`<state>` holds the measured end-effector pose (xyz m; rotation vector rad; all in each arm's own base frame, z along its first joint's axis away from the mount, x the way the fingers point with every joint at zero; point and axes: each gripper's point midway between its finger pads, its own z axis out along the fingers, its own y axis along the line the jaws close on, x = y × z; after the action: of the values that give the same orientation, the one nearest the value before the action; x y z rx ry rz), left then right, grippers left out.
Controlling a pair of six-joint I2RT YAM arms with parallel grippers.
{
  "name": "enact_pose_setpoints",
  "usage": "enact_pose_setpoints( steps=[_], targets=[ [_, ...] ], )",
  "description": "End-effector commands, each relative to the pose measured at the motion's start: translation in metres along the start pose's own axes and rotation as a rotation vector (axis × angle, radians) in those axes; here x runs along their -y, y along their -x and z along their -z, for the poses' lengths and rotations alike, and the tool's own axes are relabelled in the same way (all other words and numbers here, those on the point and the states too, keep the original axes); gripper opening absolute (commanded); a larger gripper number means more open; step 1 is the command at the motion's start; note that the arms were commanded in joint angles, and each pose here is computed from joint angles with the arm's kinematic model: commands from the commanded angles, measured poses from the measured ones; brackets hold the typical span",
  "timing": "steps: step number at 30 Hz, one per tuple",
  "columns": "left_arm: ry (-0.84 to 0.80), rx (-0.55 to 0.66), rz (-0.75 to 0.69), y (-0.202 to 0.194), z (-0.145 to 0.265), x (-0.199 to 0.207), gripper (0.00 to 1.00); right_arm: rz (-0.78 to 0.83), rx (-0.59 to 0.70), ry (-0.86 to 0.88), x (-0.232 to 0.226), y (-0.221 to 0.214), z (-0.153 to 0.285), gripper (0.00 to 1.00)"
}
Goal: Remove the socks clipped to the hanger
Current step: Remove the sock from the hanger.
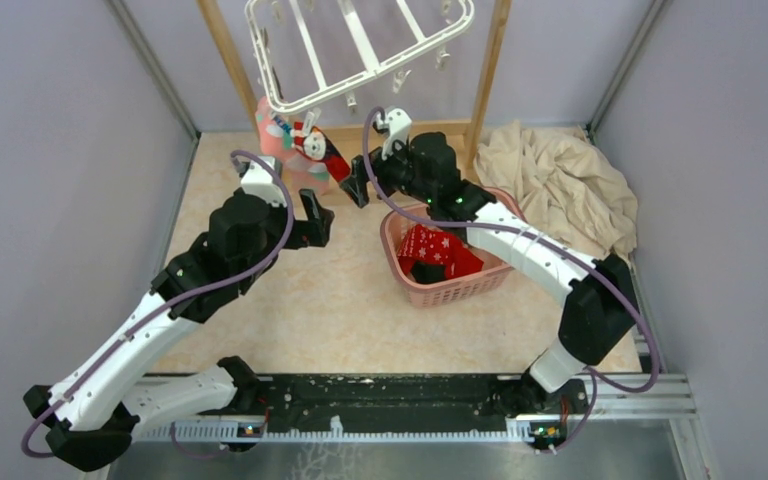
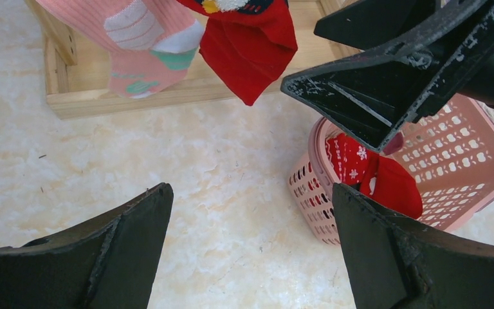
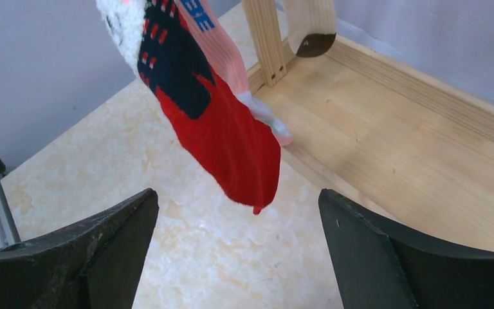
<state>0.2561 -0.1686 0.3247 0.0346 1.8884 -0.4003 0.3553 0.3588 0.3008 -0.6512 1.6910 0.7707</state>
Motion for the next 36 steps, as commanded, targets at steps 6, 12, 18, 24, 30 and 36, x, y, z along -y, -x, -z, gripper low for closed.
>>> enact_pose_setpoints(
  steps=[6,12,18,24,30,36],
  targets=[
    [-0.013,0.01,0.015,0.006,0.002,0.002,0.99,0.005,0.127,0.034,-0.007,0.053,-0.023,0.95],
    [-0.009,0.003,0.013,0.005,0.001,0.003,0.99,-0.002,0.097,0.045,-0.006,0.043,-0.042,0.87],
    [-0.006,0.004,0.013,0.006,0.002,0.002,0.99,-0.004,0.08,0.039,-0.006,0.04,-0.049,0.69],
    [-0.009,0.001,0.012,0.005,0.001,0.003,0.99,0.007,0.085,0.014,-0.003,0.043,-0.039,0.5],
    [-0.01,0.0,0.01,0.005,0.0,0.004,0.99,0.035,0.097,-0.033,0.002,0.051,-0.02,0.39],
    [-0.014,-0.003,0.005,0.005,-0.001,0.005,0.99,0.057,0.104,-0.09,0.01,0.054,0.001,0.3]
  ],
)
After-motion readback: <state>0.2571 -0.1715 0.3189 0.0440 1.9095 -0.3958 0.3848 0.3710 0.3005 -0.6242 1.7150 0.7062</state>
